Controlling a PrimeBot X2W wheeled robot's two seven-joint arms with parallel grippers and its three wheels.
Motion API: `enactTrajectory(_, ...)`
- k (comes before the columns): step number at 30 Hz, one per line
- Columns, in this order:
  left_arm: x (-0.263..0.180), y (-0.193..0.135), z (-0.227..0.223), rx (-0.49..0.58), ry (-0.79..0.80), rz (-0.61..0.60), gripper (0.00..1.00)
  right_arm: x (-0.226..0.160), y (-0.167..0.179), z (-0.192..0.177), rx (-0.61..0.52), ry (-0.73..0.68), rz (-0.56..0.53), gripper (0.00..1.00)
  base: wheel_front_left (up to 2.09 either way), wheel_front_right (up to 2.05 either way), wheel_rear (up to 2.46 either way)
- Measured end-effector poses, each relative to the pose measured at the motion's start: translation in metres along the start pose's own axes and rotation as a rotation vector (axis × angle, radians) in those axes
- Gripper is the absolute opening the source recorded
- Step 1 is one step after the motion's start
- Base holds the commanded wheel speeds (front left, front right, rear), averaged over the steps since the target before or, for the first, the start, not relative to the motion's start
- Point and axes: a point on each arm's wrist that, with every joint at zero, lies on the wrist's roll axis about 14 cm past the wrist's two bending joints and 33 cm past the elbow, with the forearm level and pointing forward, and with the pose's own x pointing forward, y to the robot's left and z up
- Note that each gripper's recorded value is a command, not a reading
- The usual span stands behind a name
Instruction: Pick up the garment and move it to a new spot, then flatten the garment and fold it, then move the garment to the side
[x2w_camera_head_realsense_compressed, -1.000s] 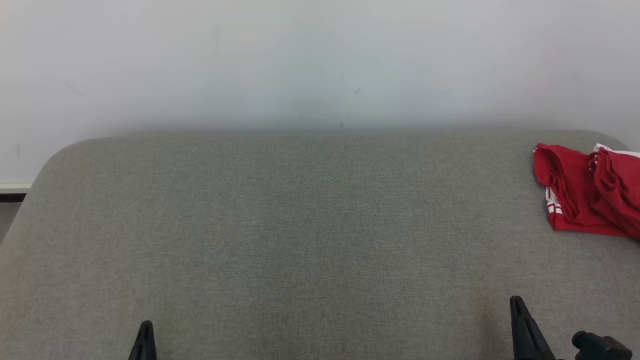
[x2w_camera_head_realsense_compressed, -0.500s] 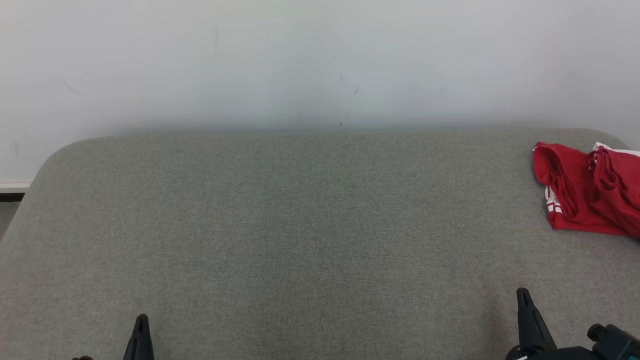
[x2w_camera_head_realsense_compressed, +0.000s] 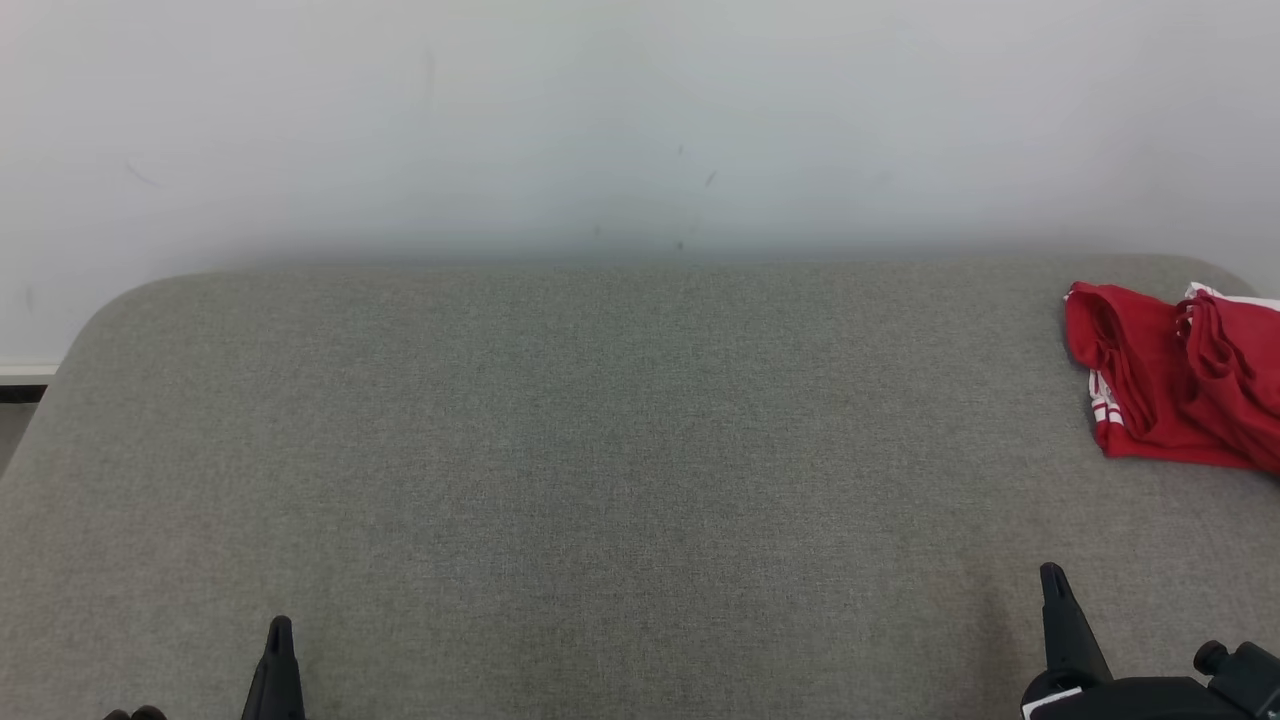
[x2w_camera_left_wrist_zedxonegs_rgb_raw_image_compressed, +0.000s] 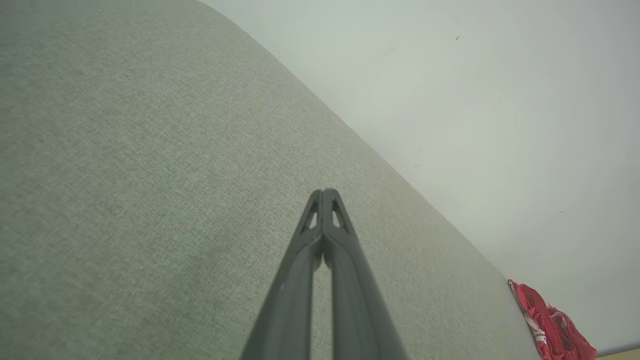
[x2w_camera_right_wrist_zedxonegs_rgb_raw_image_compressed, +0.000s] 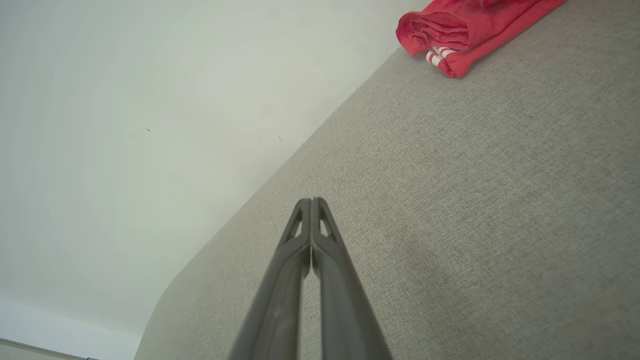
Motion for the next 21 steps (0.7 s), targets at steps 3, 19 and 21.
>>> enactTrajectory(3, 0.0007, 0.0001, -0.0001, -0.035, 0.004, 0.002, 0.00, 0.0009, -0.0002, 0.0011, 0.040, -0.001, -0.003, 0.00, 0.00, 0.00, 0.00)
enactTrajectory(19, 0.0074, -0.0046, 0.0029, -0.235, 0.009, -0.004, 0.00, 0.0069, 0.0023, 0.0070, 0.226, -0.007, 0.000, 0.00, 0.00, 0.00, 0.00)
enactTrajectory(21, 0.0081, -0.0053, 0.0028, -0.260, 0.013, -0.006, 0.00, 0.0076, 0.0028, 0.0078, 0.245, -0.008, 0.001, 0.00, 0.00, 0.00, 0.00)
